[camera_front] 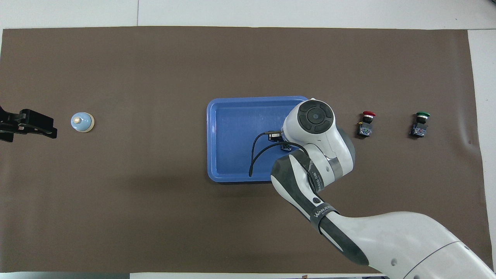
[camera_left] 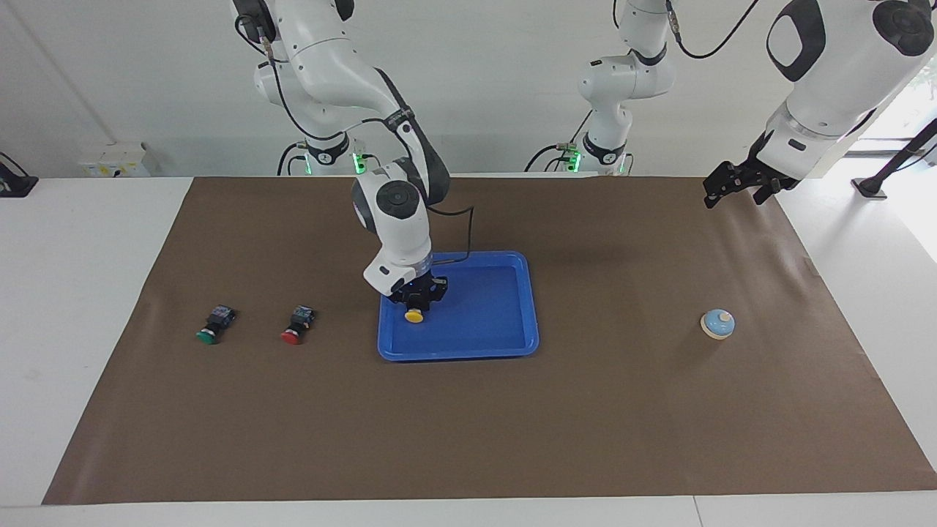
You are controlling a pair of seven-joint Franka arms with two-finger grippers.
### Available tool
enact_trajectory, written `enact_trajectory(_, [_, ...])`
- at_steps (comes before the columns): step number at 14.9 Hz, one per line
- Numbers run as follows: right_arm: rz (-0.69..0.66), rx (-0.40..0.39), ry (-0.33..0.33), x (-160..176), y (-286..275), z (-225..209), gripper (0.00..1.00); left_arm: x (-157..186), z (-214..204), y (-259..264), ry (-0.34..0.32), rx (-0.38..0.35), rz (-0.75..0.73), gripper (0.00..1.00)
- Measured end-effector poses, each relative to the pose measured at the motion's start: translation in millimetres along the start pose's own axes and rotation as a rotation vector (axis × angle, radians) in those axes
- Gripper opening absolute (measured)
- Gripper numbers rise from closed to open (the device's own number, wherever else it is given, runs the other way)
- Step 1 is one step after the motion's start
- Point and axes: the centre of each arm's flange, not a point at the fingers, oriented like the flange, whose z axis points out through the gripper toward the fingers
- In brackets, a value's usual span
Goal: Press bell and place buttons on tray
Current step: 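Lower the yellow button into the tray and open the right gripper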
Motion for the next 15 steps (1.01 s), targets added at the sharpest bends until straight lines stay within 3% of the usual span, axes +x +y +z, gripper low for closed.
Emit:
enact_trajectory(3, [0.039,0.001,0.002,5,6,-15,0.79,0,0,0,0.0,0.0,0.0,1.0])
enact_trajectory(5, [0.083,-0.003,-0.022,17,21,-50,1.0,0,0,0,0.0,0.0,0.0,1.0])
enact_trajectory(9, [0.166,-0.011,-0.023,51,102,-120,1.0,0,0,0,0.0,0.0,0.0,1.0])
enact_trajectory(13, [0.143,-0.014,-0.049,64,200,-103,1.0,0,0,0,0.0,0.0,0.0,1.0])
enact_trajectory(15, [0.142,-0.007,-0.021,63,238,-86,1.0,0,0,0,0.0,0.0,0.0,1.0])
